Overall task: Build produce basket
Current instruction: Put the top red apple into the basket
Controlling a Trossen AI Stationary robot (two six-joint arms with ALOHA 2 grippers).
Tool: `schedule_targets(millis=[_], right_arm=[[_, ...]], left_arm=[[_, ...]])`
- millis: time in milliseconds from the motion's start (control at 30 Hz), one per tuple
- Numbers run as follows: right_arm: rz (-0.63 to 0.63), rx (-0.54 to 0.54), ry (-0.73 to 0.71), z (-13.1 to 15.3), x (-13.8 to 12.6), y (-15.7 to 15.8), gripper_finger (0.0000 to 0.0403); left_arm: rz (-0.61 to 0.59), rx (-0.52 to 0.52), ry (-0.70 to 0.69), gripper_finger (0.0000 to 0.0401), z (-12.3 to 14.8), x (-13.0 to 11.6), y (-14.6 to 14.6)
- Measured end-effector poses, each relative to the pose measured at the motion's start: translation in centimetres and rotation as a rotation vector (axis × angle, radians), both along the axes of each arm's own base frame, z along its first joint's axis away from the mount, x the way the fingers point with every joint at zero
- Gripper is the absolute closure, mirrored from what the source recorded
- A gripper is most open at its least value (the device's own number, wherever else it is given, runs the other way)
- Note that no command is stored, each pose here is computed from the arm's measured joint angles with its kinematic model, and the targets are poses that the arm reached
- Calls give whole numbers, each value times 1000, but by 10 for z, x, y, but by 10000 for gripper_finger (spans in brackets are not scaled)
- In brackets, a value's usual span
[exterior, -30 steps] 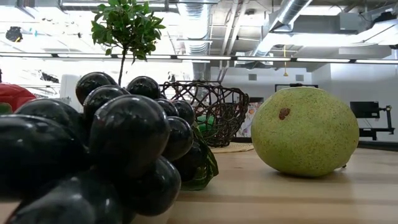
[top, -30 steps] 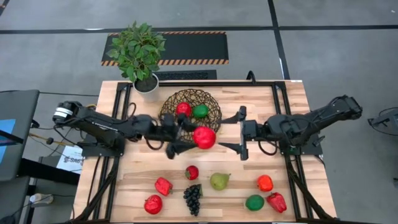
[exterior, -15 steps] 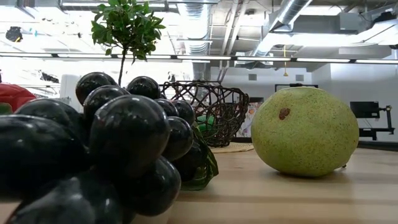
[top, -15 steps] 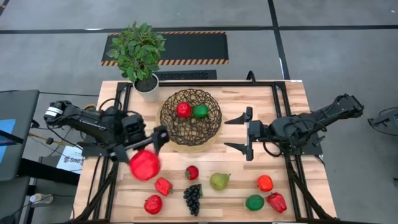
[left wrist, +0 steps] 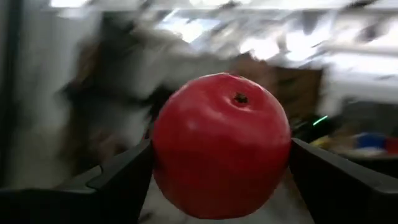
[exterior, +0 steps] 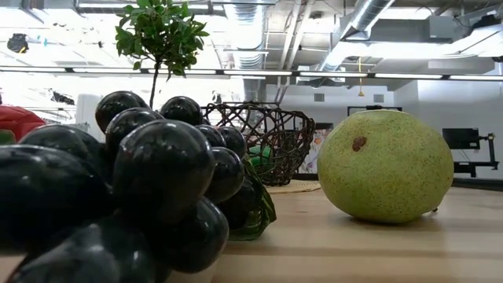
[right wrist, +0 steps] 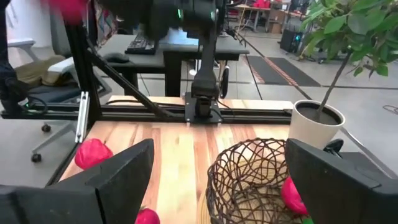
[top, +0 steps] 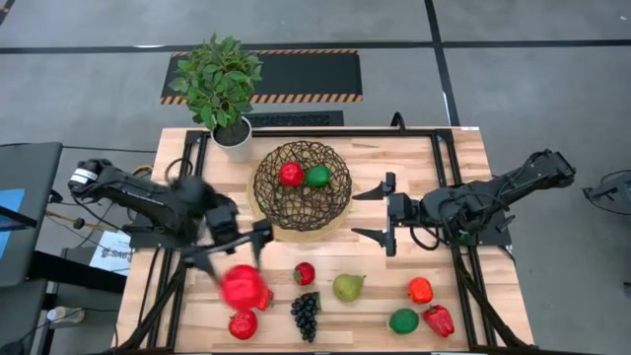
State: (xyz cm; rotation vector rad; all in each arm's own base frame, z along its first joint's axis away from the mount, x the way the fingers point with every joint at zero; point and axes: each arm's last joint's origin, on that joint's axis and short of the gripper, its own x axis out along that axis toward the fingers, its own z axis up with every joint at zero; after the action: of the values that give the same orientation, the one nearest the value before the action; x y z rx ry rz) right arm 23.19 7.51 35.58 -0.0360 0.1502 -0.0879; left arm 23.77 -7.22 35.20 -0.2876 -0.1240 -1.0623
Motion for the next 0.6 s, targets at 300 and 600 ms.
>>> schedule_targets(millis=[300, 600], right_arm=[[-11, 39, 17, -2, 0, -1, 24], [-23, 43, 17, -2, 1, -4, 24]], left_arm=[[1012, 620, 299, 67, -59, 12, 25], [1628, 1107, 220, 67, -52, 7, 30]])
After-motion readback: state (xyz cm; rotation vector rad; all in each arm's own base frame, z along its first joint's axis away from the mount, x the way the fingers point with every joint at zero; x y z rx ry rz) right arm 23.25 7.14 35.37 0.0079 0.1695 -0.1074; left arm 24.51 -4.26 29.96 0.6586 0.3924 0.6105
